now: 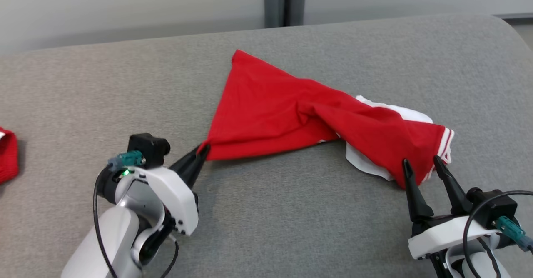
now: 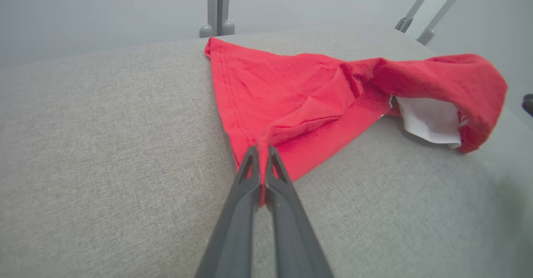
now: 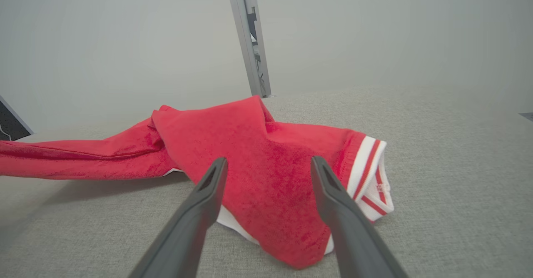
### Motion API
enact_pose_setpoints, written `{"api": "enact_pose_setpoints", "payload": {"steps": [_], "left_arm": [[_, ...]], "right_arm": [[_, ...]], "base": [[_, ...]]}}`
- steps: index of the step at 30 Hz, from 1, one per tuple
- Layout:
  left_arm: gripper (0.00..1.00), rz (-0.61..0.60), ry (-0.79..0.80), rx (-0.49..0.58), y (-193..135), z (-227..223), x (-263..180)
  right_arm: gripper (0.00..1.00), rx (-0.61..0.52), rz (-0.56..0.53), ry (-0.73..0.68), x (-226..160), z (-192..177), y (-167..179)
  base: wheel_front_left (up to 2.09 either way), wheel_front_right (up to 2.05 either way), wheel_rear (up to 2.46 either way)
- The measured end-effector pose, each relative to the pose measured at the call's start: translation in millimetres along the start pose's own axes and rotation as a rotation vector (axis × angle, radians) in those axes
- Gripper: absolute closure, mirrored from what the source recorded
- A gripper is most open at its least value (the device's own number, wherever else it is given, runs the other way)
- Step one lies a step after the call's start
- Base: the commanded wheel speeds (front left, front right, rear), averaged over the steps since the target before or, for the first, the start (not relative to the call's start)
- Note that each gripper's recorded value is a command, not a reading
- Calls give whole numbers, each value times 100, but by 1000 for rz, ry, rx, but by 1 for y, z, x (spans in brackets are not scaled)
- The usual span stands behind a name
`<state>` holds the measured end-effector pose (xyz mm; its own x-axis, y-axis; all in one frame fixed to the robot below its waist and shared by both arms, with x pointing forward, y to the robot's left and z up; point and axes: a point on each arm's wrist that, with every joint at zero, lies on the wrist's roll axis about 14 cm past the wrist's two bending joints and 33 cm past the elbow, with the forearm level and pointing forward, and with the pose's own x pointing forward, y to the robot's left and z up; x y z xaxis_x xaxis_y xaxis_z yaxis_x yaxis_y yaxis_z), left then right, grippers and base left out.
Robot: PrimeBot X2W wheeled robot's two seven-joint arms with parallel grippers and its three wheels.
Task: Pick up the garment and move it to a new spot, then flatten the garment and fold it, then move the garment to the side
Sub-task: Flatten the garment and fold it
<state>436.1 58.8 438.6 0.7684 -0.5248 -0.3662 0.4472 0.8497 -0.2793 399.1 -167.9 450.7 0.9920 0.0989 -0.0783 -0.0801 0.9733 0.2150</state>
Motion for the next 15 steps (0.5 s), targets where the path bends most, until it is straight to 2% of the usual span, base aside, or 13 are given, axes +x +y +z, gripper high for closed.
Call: {"api": "enact_pose_setpoints", "payload": {"steps": [7, 11, 15], "left_arm": [[100, -86, 42, 168, -14, -11, -39], [100, -89, 93, 271, -2, -26, -57], [100, -104, 137, 315, 1, -41, -66]], "right_arm": [[0, -13, 46, -9, 3, 4, 12], [0, -12, 66, -10, 5, 5, 17], [0, -17, 73, -10, 5, 5, 17]], "base": [[0, 0, 0], [0, 0, 0], [0, 0, 0]]}}
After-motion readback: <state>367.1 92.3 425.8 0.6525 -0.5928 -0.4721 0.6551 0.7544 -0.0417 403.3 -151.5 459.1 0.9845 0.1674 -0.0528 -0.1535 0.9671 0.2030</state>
